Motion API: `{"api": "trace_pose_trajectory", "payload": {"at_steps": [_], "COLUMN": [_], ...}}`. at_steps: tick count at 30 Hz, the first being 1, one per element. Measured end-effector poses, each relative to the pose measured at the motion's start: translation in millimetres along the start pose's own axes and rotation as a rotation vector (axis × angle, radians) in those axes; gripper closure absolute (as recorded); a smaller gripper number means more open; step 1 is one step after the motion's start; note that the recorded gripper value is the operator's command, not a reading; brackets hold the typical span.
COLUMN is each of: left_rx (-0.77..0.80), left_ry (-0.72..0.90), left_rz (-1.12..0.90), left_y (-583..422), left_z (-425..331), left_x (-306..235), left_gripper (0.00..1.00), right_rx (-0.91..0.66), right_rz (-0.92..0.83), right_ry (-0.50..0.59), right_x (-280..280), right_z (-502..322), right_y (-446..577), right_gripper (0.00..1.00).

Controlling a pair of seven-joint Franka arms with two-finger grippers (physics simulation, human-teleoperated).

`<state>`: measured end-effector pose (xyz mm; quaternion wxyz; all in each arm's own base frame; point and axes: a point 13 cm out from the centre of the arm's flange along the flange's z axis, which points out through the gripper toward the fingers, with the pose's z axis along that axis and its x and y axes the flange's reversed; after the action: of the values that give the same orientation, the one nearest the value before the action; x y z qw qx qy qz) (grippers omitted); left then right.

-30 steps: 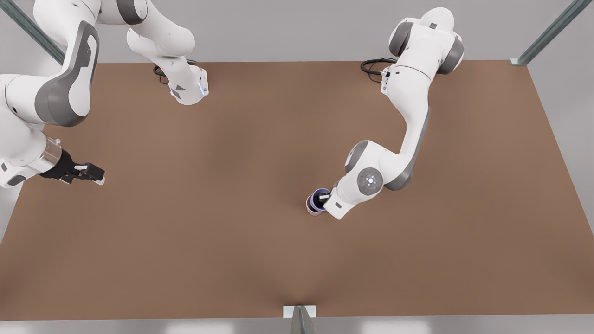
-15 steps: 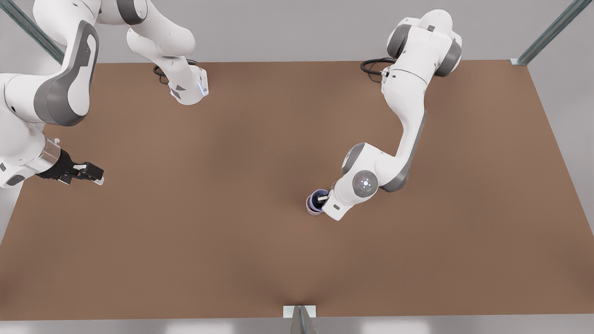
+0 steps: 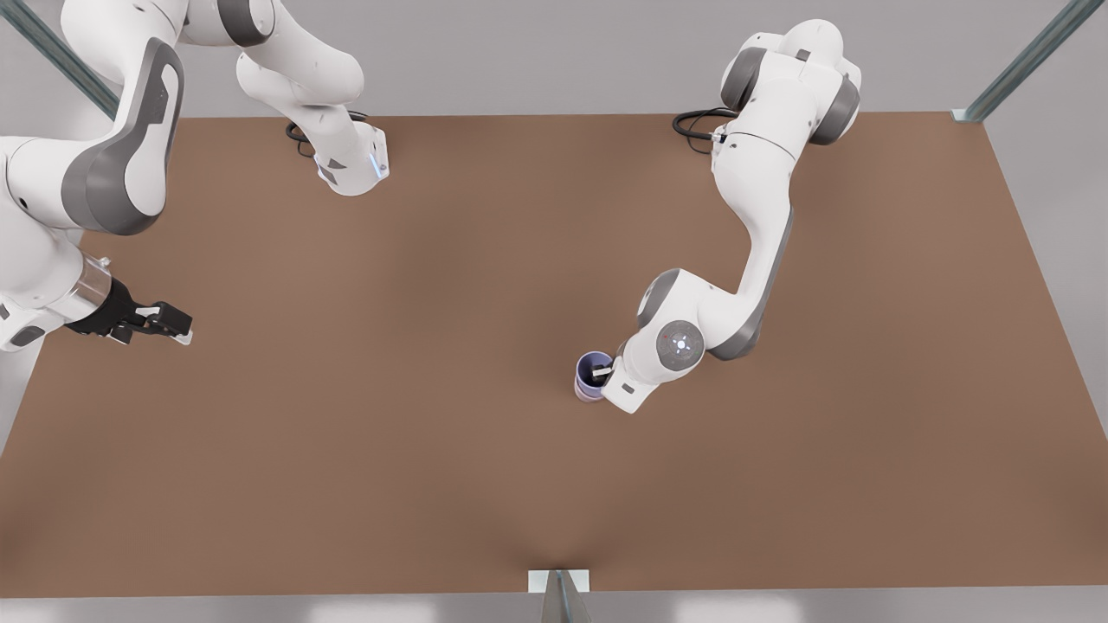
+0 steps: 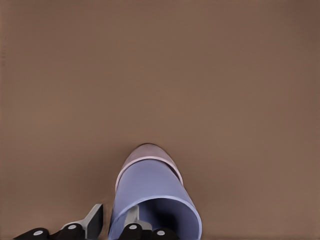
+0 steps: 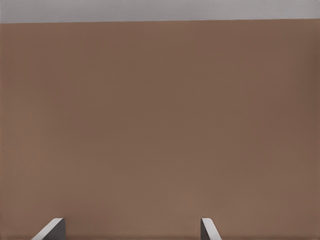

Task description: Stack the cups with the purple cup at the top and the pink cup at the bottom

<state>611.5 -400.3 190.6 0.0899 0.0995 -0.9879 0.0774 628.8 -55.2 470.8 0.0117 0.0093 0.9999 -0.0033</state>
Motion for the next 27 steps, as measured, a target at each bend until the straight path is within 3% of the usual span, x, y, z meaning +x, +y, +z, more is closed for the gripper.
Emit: {"api": "trace_pose_trajectory", "payload": {"at_steps": [1, 2, 19, 23, 27], "left_rx": [0.001, 0.004, 0.015, 0.01, -0.127], "left_ry": [0.0, 0.0, -0.023, -0.089, -0.197], "left_rz": [-0.001, -0.001, -0.005, -0.046, -0.158], "left_y": [-0.3, -0.8, -3.1, 31.0, 173.9], "left_z": [-0.1, 0.0, -18.8, -83.9, -180.1], "left_x": [0.0, -0.1, -3.0, -28.3, -86.9], "left_gripper": [0.14, 0.0, 0.0, 0.0, 0.0], "right_rx": [0.0, 0.0, 0.0, 0.0, 0.0], "right_rz": [0.0, -0.001, -0.005, -0.005, -0.006], "right_ry": [0.0, -0.001, -0.003, -0.004, -0.004], "right_x": [-0.1, -0.2, -0.7, -0.8, -0.9], "right_z": [0.0, -0.1, -0.3, -0.3, -0.3], "right_y": [0.0, 0.0, 0.0, -0.1, -0.1], "right_gripper": [0.0, 0.0, 0.0, 0.0, 0.0]}}
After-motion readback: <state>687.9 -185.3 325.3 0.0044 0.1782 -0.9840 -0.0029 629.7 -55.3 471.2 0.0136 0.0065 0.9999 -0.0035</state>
